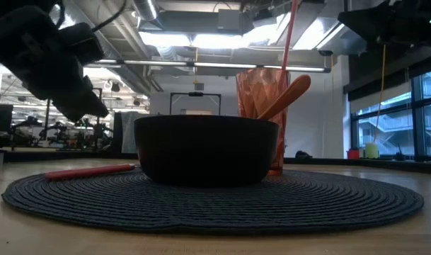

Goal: Pick & Place Utensil
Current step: Put the pink fork into the black bowl

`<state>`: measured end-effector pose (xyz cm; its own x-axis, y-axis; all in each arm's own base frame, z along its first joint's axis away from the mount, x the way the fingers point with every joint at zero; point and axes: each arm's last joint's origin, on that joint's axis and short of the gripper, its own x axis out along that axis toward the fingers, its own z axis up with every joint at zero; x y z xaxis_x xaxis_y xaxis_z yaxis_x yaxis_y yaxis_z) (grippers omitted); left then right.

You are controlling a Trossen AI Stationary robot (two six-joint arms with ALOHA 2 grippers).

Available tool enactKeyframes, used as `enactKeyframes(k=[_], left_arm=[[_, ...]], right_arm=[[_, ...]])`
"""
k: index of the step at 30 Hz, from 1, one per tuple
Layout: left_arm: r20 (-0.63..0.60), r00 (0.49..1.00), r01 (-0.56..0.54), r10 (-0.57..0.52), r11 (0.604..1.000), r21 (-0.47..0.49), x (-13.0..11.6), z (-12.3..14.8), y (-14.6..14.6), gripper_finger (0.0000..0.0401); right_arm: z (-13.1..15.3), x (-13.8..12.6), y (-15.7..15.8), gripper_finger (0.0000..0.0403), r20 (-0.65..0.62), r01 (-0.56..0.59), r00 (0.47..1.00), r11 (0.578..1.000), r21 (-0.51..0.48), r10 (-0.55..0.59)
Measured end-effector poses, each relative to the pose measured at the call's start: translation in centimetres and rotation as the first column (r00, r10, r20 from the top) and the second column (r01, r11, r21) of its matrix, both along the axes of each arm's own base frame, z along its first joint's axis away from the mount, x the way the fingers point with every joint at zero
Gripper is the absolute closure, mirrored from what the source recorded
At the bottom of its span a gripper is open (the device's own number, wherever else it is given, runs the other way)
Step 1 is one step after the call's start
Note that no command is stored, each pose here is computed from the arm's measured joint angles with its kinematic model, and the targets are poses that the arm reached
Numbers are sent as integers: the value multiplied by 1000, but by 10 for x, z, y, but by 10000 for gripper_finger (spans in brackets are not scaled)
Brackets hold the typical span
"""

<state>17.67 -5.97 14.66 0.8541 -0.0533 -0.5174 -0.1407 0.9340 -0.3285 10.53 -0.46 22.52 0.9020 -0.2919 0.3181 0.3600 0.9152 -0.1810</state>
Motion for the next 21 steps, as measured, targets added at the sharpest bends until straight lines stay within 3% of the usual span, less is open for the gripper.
enactKeyframes(k=[8, 16, 21], left_arm=[[-33, 989, 147, -146, 989, 32, 33, 15, -19, 397], [-240, 963, 141, -120, 987, 73, 50, -11, -27, 397], [-254, 961, 138, -111, 986, 90, 53, -19, -28, 397]], right_arm=[[4, -2, 0, 393, 9, 49, 999, 993, -107, -49], [7, -3, 0, 393, 40, 58, 998, 991, -117, -54], [6, -3, 0, 393, 35, 55, 998, 992, -114, -52]])
